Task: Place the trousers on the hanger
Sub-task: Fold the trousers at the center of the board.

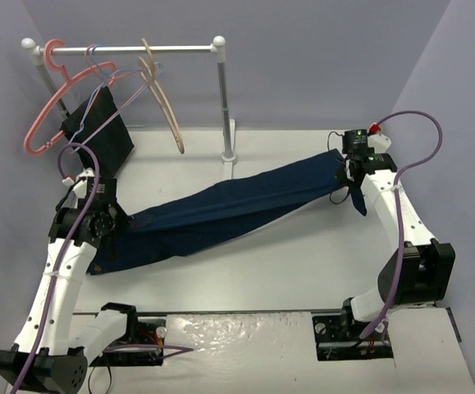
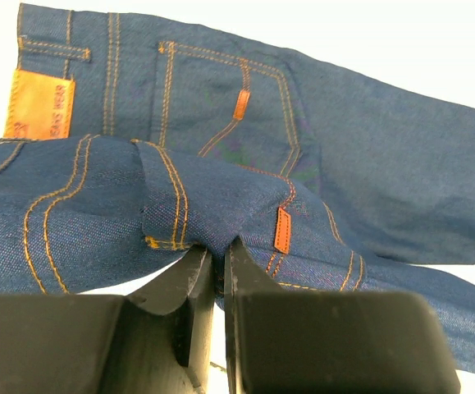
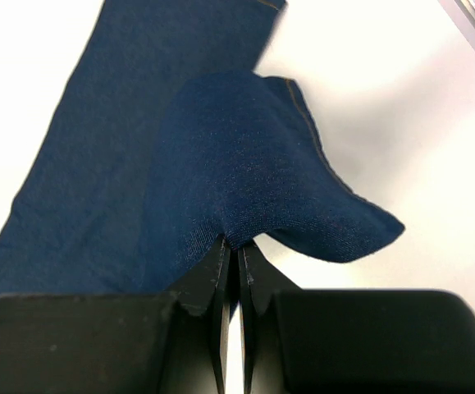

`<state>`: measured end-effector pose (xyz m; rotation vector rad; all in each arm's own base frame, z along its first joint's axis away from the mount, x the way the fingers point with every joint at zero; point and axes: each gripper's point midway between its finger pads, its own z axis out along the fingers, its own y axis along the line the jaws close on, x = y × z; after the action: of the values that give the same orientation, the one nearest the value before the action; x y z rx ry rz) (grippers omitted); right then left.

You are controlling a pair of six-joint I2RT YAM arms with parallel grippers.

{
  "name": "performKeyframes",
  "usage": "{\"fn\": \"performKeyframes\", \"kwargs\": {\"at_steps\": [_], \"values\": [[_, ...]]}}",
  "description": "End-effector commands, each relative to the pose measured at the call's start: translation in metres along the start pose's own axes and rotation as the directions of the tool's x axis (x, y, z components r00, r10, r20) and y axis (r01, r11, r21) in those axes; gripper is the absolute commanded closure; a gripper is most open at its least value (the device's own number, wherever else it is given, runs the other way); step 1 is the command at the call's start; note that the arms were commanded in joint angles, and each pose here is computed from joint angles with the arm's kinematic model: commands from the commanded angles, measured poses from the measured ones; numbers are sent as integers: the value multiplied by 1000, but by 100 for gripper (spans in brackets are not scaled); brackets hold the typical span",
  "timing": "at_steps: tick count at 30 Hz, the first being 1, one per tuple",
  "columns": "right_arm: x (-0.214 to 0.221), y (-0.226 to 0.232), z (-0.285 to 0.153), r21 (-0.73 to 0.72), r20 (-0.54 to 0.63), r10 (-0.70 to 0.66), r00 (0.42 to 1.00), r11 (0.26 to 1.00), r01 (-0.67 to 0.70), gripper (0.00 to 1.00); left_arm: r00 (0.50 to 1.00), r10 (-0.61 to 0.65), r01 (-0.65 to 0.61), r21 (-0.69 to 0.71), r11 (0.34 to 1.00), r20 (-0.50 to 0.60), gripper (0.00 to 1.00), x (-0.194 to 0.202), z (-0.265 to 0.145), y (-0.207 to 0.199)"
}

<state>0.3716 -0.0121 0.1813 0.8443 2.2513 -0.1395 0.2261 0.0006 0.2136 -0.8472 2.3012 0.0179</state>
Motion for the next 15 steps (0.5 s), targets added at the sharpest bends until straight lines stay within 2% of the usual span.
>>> {"fn": "performKeyframes", "kwargs": {"at_steps": [1, 15], "values": [[-73, -27, 9, 175, 262, 14, 965, 983, -62, 100, 988, 33, -4, -185, 983, 152, 100, -28, 7, 37], [-75, -18, 52, 255, 224, -79, 971, 967, 20, 100, 991, 56, -33, -182, 983, 119, 100, -18, 36, 30]]}}
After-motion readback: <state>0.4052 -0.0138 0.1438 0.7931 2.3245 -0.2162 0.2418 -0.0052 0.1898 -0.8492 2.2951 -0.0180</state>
